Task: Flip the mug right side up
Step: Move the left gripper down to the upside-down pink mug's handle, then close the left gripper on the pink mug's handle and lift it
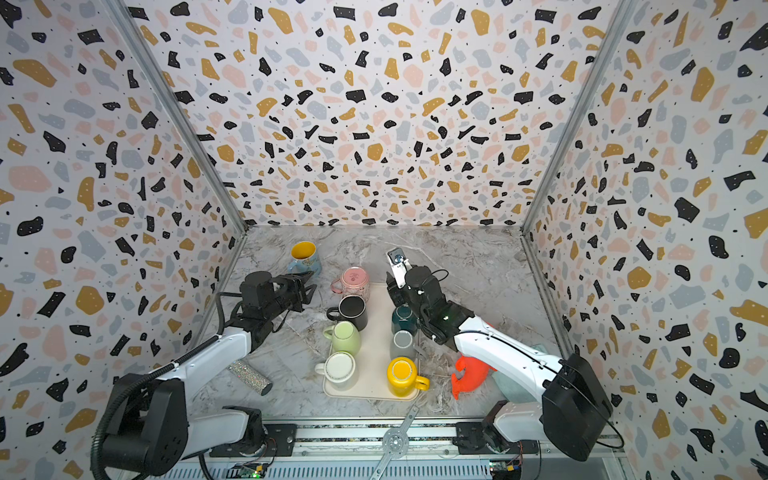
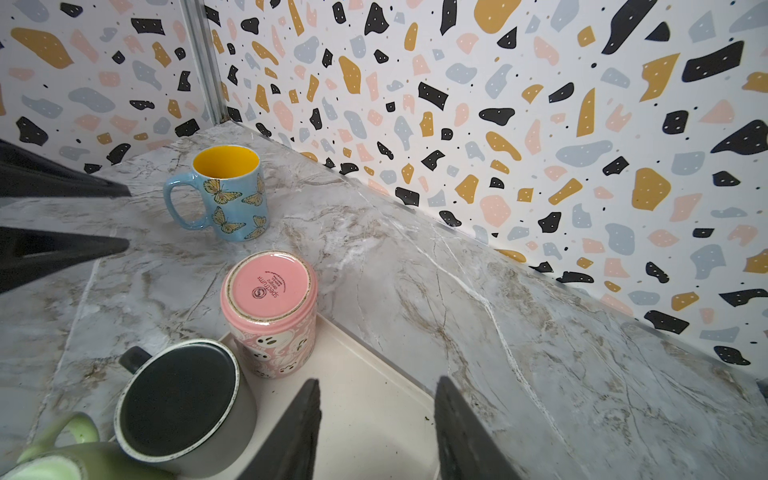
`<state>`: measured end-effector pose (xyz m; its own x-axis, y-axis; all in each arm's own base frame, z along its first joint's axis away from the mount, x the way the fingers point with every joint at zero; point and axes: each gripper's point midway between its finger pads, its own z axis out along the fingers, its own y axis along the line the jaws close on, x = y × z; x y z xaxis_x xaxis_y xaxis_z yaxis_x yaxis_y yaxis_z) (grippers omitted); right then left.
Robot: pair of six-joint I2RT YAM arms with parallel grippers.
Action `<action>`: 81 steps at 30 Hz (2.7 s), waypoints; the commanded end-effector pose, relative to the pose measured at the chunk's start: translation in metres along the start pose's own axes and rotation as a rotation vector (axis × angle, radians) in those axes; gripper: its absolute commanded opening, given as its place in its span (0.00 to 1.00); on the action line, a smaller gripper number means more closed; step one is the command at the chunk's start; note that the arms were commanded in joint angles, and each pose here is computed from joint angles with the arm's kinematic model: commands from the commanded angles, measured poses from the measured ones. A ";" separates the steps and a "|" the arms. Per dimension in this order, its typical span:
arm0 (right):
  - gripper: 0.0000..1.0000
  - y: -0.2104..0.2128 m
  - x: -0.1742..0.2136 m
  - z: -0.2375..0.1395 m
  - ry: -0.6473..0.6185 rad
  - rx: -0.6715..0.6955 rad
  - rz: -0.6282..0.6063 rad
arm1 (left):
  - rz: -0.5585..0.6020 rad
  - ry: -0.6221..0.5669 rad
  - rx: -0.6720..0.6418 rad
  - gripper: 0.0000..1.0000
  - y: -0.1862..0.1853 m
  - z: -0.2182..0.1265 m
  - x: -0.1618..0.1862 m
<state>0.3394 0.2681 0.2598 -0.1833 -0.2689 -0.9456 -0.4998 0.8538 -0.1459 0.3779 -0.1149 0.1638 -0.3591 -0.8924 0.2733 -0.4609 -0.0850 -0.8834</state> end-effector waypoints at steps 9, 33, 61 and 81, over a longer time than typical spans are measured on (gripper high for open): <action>0.46 -0.001 -0.007 0.003 -0.013 0.016 -0.002 | -0.060 -0.036 -0.042 0.41 0.011 0.035 -0.006; 0.47 -0.009 -0.024 -0.001 -0.051 0.024 -0.009 | -0.144 0.014 -0.051 0.39 0.033 0.089 0.008; 0.47 -0.019 -0.015 0.001 -0.026 0.050 0.010 | -0.169 0.048 -0.028 0.19 0.038 0.128 0.010; 0.47 -0.025 -0.010 -0.003 -0.020 0.069 0.016 | -0.089 0.322 0.379 0.00 -0.070 0.142 0.060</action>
<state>0.3534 0.2557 0.2543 -0.1967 -0.2869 -0.9376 -0.4636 0.8698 -0.1689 0.4903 -0.2092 0.1043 -0.4055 -0.7615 0.5057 -0.4521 -0.3138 -0.8350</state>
